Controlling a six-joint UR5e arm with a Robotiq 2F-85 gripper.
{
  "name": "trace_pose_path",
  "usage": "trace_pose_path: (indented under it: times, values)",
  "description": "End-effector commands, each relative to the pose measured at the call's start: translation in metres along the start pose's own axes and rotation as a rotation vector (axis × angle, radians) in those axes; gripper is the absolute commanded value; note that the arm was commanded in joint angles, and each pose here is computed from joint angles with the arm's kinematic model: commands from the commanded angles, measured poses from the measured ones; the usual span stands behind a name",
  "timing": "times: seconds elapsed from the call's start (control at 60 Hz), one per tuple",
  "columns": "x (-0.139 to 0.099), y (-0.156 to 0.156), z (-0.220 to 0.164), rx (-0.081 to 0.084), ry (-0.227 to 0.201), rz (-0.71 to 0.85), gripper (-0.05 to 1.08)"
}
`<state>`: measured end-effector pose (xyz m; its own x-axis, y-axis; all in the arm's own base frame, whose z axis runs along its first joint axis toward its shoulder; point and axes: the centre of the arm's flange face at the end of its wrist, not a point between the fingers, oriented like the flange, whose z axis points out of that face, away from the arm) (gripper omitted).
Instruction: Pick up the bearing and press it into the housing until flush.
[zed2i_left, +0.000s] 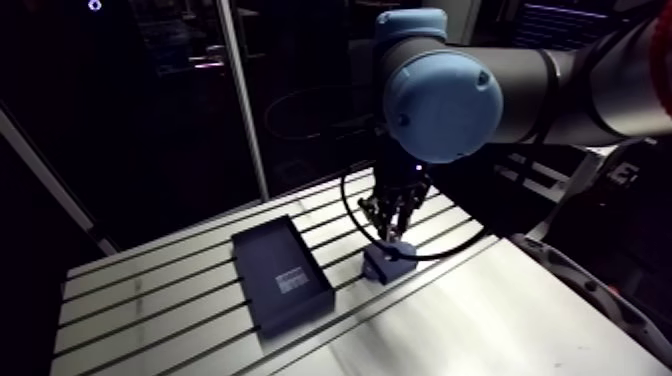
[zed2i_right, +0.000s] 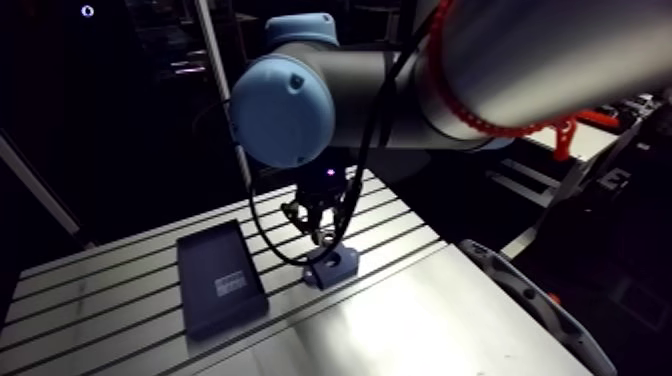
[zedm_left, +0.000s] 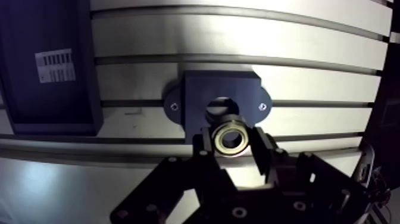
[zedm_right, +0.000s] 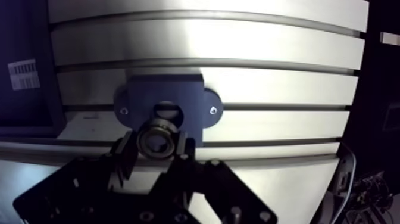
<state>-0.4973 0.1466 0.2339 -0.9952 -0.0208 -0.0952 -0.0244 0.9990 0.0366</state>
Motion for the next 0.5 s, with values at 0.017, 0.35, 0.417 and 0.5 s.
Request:
trace_pose_path:
  times: [0.017,0.35,0.417,0.5]
  values:
    - [-0.001,0.001,0.005,0.002,-0.001,0.004,0.7]
    - [-0.004,0.0,0.015,0.014,-0.021,0.006,0.7]
    - [-0.005,0.002,0.016,0.015,-0.022,0.011,0.7]
    - [-0.005,0.004,0.019,0.017,-0.024,0.014,0.7]
